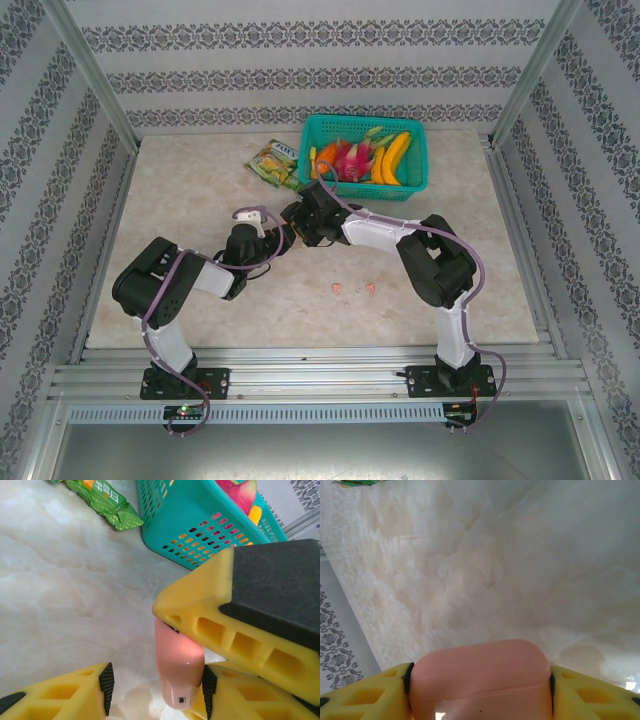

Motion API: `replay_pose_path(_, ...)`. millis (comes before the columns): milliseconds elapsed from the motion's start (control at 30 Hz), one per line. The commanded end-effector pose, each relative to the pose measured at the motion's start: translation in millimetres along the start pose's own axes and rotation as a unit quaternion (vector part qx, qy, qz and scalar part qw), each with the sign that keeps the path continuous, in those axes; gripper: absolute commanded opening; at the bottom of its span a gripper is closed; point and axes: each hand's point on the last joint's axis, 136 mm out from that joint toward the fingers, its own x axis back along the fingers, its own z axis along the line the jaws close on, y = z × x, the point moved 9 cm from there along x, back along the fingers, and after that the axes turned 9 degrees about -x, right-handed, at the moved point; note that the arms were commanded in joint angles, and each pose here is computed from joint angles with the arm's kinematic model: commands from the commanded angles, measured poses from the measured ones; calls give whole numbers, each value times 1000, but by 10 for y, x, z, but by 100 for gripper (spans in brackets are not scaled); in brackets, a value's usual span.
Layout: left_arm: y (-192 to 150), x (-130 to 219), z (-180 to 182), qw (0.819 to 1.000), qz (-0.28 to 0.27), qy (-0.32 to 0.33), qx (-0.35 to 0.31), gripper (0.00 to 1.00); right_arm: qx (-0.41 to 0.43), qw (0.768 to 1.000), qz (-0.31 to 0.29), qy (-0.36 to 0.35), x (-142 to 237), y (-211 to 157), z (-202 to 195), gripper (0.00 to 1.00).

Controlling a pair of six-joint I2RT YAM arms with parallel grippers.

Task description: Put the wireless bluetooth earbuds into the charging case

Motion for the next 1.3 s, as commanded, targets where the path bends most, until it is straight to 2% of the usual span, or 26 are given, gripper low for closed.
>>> replay_pose_path(0, 132, -67, -93, 999, -38, -17, 4, 52, -1, 1000, 14, 27, 136, -103, 111, 46)
replay_pose_path(200, 132, -90, -85, 999, -41, -17, 9, 51, -2, 999, 20, 32, 138, -134, 123, 46)
replay_pose_path(500, 138, -120, -81, 999, -47, -18, 13, 34, -7, 999, 26, 35, 140, -170, 86, 46)
replay_pose_path(967, 141, -117, -93, 999, -45, -22, 12, 12, -8, 999, 23, 46, 219, -172, 89, 47)
replay_pose_path(1033, 131, -110, -88, 999, -42, -22, 12, 10, -9, 999, 22, 49, 236, -165, 100, 51)
replay_pose_path(1133, 134, -95, -104, 999, -39, -25, 12, 7, -12, 998, 18, 58, 279, -118, 132, 64)
replay_pose_path(1267, 132, -29, -126, 999, -28, -31, 9, 7, -17, 997, 2, 82, 404, 52, 212, 74)
